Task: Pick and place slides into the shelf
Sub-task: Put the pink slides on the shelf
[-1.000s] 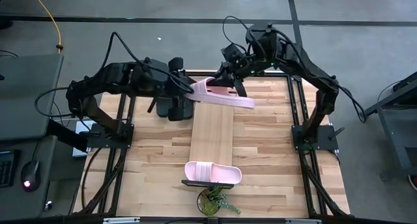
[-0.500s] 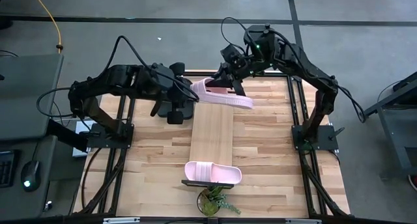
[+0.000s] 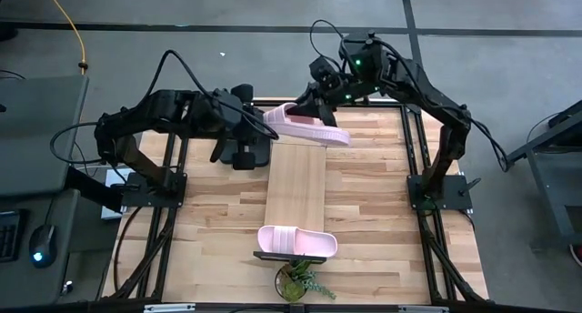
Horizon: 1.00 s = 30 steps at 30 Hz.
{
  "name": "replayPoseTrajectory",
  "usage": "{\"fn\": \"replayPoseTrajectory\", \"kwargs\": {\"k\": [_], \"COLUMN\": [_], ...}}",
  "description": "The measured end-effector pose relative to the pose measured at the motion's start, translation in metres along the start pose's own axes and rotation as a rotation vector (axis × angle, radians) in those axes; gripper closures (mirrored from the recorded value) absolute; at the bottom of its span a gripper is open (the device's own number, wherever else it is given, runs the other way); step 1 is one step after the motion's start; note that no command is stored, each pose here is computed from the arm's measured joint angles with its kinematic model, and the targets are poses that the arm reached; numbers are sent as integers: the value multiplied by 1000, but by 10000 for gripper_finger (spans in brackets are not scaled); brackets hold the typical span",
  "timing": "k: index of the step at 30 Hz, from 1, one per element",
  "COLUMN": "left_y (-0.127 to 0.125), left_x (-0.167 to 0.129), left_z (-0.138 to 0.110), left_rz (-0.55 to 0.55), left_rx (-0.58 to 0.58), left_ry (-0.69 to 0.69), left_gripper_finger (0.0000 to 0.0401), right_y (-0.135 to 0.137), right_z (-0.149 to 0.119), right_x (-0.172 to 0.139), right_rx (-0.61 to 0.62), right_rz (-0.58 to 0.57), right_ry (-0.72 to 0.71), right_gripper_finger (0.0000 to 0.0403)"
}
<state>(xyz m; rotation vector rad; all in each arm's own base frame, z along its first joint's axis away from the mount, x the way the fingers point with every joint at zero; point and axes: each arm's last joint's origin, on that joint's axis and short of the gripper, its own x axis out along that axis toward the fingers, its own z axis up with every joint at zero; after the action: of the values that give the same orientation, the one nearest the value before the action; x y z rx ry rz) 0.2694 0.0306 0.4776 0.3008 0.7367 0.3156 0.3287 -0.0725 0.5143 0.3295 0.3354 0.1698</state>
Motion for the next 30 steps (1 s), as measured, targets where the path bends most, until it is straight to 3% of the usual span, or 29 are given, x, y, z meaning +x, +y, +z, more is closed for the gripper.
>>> {"fn": "replayPoseTrajectory", "kwargs": {"k": [10,16,24,30], "left_y": [-5,-18,-28,-29], "left_x": [-4,-12,-23,-24], "left_z": [-11,-15,-22,-26], "left_rz": [98,164,384,490], "left_rx": [44,99,175,239], "left_ry": [135,189,261,299], "left_gripper_finger": [378,378,378,378], "right_y": [-16,-26,-37,-44], "right_z": [1,4,1,-2], "right_x": [-13,-28,-42,-49], "right_rx": [56,155,366,480], "right_rz": [-177,-305,-323,-284], "right_ry": [-10,-58,-44,-12], "right_gripper_finger": [313,302,302,302]}}
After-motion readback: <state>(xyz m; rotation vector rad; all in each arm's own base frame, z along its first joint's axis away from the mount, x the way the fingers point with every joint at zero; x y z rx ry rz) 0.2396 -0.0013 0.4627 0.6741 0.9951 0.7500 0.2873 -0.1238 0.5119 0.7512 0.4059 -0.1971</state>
